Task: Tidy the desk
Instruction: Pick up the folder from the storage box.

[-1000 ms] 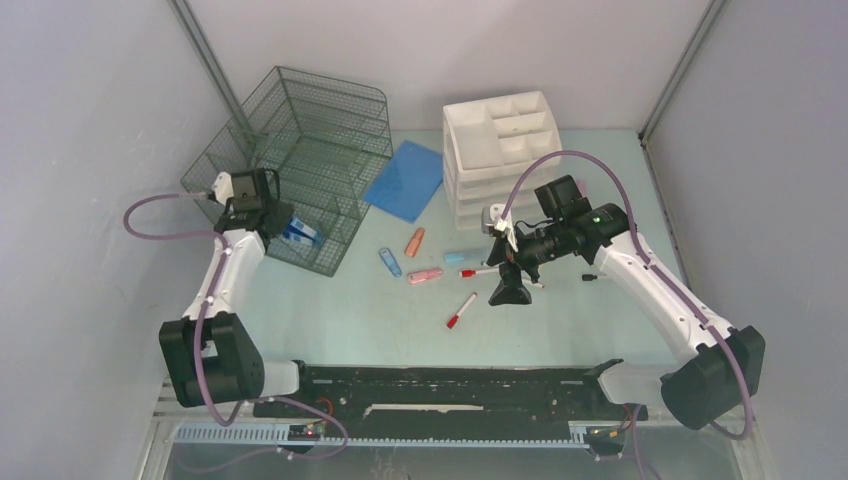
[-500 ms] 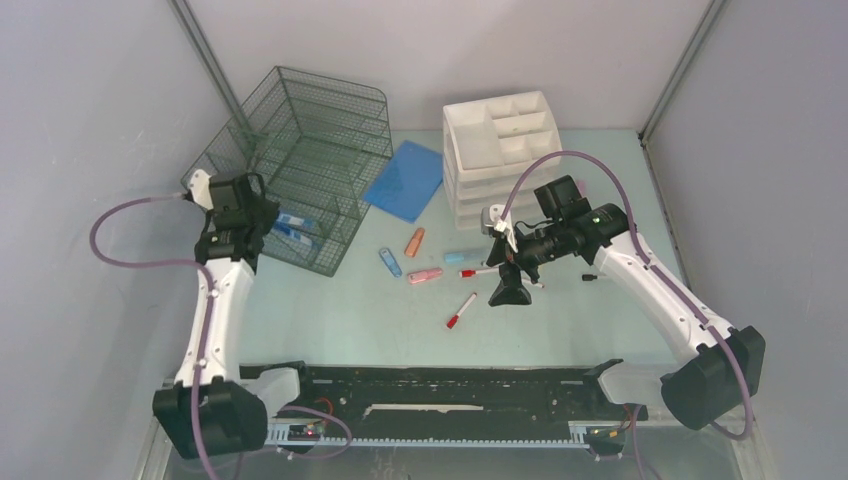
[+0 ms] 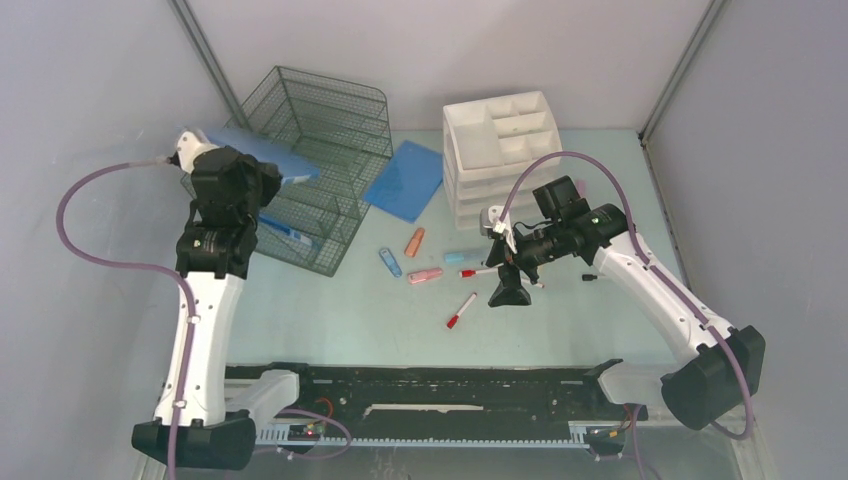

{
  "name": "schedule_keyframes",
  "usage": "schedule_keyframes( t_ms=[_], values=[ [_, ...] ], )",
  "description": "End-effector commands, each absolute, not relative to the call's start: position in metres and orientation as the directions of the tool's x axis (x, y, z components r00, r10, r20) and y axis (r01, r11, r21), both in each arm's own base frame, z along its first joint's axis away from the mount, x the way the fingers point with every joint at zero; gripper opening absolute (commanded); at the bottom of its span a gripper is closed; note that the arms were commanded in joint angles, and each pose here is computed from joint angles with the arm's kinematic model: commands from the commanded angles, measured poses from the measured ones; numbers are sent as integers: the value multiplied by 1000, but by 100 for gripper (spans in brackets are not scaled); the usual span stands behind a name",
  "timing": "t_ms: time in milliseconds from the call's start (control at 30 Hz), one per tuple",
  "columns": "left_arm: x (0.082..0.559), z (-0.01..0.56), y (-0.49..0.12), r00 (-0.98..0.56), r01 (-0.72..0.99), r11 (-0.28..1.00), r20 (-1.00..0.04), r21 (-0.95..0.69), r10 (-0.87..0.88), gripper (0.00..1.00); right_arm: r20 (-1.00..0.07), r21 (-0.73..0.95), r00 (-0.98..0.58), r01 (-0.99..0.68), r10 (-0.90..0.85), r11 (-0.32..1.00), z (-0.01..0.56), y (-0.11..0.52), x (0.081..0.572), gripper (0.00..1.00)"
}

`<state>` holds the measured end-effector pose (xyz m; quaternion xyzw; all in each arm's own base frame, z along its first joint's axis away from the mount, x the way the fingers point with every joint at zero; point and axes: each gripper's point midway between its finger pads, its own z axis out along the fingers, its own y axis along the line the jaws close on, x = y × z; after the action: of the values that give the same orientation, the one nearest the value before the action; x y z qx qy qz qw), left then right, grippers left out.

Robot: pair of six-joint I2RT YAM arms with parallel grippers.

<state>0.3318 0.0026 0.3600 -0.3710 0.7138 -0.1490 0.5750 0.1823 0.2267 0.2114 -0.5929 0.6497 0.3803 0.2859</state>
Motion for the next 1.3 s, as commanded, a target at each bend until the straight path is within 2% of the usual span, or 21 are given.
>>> schedule_keyframes(
  t_ms=[0, 200, 500, 900, 1267],
  values=[
    [345, 391, -4, -38, -280, 709, -731, -647, -681, 0, -829, 125, -97, -992, -550, -14, 216, 226, 176, 100],
    [352, 392, -12, -48, -275, 713, -731, -645, -680, 0, -828, 120, -93, -993, -553, -14, 216, 226, 176, 100],
    [339, 373, 11, 17, -405, 647, -713, -646, -701, 0, -825, 125, -94, -992, -557, -17, 214, 226, 176, 100],
    [348, 337, 27, 16, -549, 579, -700, -603, -714, 0, -827, 119, -90, -993, -555, -16, 216, 225, 175, 100],
    [396, 273, 49, -59, -631, 535, -652, -562, -756, 0, -829, 115, -86, -993, -552, -17, 217, 225, 175, 100]
  ],
)
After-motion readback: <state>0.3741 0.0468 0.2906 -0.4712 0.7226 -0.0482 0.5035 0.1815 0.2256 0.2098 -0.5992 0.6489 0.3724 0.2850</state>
